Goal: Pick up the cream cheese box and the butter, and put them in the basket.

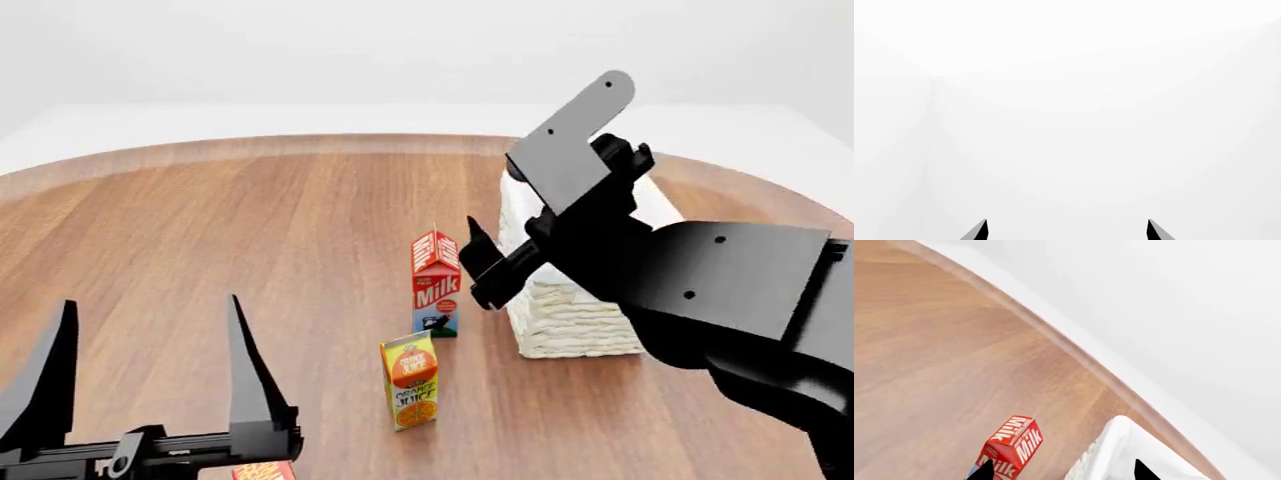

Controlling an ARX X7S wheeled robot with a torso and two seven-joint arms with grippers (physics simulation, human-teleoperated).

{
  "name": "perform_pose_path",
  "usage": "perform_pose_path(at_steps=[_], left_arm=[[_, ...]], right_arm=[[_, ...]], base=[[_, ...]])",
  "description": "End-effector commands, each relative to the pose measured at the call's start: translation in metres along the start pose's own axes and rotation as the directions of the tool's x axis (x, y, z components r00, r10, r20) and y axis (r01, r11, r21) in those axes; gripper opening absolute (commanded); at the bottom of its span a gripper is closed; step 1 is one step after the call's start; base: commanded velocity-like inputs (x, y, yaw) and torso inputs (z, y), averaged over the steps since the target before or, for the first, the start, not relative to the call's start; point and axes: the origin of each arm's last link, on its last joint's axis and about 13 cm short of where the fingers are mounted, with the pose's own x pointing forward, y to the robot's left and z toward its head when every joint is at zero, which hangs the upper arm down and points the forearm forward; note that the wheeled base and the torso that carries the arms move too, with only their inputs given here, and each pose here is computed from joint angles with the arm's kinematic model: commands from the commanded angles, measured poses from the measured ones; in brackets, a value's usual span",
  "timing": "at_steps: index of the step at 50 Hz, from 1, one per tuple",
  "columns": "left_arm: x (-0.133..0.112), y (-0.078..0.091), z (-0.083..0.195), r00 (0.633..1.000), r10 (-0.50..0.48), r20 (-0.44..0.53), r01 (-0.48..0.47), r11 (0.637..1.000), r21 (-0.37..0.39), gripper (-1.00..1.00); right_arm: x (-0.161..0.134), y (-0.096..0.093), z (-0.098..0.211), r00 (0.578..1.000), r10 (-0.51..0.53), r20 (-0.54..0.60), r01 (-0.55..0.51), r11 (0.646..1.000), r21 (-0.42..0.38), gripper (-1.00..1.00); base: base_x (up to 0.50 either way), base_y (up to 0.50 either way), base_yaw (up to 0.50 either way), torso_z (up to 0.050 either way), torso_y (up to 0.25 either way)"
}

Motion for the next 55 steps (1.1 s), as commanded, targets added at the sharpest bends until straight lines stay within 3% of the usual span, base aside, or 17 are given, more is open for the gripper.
perform_pose_path(at_steps=[1,26,55], left_arm=[[0.002,0.002,0.002,0.999,0.011,0.036,-0.011,1.000,0.004,1.00],[0.000,0.003,0.011,0.998,0.012,0.061,-0.012,1.000,-0.002,1.00],[0.000,0.013,0.025,0.990,0.066,0.126,-0.066,0.998,-0.004,1.00]], right_arm=[[-0.027,0.012,0.012,0.993,0.049,0.106,-0.047,0.999,-0.016,1.00],[-0.056,0.033,0.009,0.983,0.119,0.143,-0.109,0.991,-0.080,1.00],[-0.049,0.053,-0.006,0.975,0.204,0.084,-0.188,0.968,-0.166,1.00]], base=[[0.00,0.00,0.00,0.000,0.000],[0.00,0.00,0.00,0.000,0.000],[0.00,0.00,0.00,0.000,0.000]])
